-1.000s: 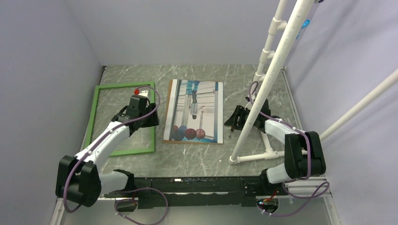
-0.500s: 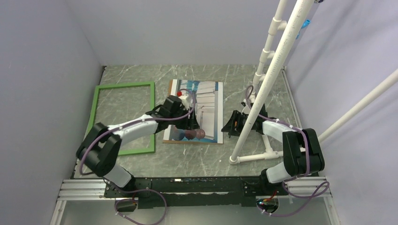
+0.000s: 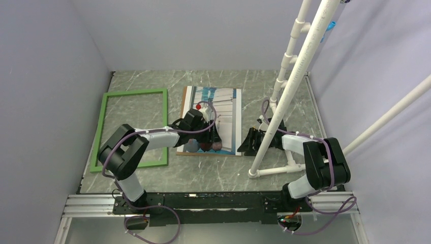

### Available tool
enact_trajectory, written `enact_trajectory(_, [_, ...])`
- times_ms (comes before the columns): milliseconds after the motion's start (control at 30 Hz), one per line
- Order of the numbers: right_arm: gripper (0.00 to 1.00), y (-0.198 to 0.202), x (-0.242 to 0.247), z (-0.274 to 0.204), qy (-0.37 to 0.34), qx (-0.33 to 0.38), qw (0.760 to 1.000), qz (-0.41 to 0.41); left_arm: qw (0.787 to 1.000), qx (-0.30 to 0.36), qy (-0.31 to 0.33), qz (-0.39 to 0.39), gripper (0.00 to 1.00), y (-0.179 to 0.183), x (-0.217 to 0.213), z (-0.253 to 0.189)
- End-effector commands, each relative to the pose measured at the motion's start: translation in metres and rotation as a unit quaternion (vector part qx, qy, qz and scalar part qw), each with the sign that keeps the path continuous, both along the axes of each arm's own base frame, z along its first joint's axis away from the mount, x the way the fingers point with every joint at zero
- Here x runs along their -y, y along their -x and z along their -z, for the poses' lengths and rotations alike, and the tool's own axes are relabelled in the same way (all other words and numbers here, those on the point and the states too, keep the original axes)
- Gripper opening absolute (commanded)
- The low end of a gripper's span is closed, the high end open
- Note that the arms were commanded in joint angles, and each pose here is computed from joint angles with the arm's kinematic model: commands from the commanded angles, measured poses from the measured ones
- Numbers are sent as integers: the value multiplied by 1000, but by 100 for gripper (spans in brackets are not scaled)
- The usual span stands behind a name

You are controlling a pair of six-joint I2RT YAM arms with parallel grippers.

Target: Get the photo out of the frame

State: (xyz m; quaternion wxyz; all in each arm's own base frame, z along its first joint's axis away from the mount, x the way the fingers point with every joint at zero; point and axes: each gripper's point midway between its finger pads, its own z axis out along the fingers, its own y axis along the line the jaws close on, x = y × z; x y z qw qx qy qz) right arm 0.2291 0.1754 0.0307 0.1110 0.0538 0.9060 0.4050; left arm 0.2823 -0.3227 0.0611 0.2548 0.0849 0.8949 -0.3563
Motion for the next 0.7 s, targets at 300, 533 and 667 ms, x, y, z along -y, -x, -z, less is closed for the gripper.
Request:
enact_trajectory(300, [57,26,-6,-2,-34,-24,999,-22,1000,-19,13,-16,58,7,10,20])
enact_trajectory(533, [56,23,-15,-7,-80,-22,996,-13,1000,-19,8,-12,58,8,11,20])
enact_trajectory(667, [57,14,-17,-10,-87,-7,996,-1,1000,-19,8,-10,58,10,12,21])
